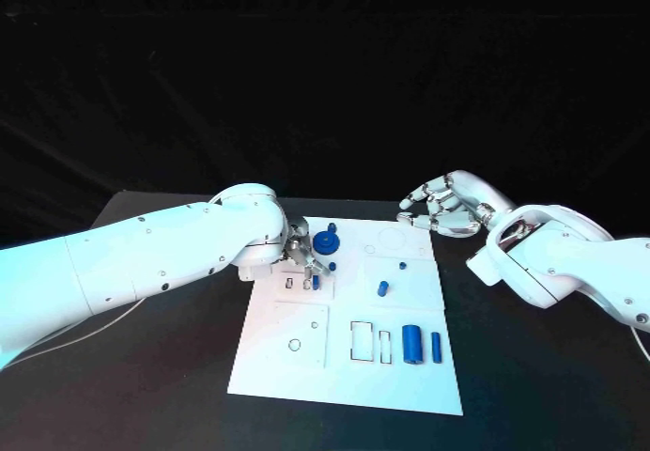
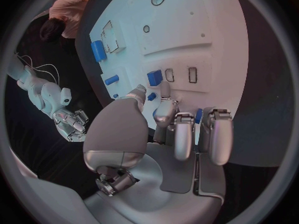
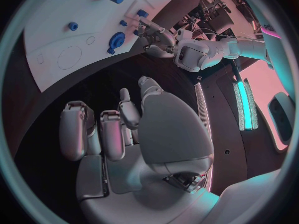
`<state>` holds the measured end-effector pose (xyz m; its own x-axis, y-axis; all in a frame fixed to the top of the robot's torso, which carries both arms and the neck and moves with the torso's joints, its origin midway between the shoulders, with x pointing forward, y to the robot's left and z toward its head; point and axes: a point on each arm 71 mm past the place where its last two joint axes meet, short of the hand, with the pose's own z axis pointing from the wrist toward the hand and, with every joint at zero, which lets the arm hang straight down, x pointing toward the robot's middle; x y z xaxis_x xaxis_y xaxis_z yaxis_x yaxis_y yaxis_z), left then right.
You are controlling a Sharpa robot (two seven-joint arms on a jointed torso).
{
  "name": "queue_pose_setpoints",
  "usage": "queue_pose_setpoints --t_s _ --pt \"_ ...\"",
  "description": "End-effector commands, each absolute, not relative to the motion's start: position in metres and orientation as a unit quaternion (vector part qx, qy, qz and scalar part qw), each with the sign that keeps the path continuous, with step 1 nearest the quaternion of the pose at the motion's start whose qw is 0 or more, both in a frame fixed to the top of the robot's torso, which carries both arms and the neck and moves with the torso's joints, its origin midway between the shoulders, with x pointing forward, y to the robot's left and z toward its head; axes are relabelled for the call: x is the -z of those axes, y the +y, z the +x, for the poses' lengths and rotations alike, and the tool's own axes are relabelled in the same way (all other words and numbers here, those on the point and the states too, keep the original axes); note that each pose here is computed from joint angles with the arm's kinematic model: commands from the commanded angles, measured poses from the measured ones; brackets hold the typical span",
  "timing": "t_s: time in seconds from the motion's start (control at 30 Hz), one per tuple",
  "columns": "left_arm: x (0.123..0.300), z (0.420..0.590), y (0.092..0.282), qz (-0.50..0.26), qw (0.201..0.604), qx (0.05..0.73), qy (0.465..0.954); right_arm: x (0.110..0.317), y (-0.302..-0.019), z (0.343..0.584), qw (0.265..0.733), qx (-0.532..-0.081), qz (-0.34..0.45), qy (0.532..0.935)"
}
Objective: Assemble the parts on the task board
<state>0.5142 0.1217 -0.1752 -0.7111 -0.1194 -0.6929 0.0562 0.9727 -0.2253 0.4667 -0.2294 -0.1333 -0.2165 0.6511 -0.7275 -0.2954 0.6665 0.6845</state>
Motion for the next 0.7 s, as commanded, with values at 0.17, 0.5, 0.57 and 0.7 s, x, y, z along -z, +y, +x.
queue_pose_setpoints --t_s 0.17,0.5,0.57,0.7 --pt "0.1774 0.5118 0.1211 -0.013 0.364 0.096 0.926 0.1333 -0.2278 0.4667 0.613 -0.387 0.124 0.678" --pt "0.1785 0.5111 0.1211 -0.006 0.356 0.093 0.930 0.1339 -0.2273 0.4670 0.612 -0.388 0.123 0.678" --pt "0.1787 0.5114 0.1212 -0.005 0.355 0.092 0.930 0.1339 -0.2272 0.4670 0.612 -0.388 0.123 0.678" --pt "0.1791 0.5116 0.1213 -0.004 0.353 0.092 0.931 0.1340 -0.2270 0.4670 0.612 -0.388 0.123 0.678"
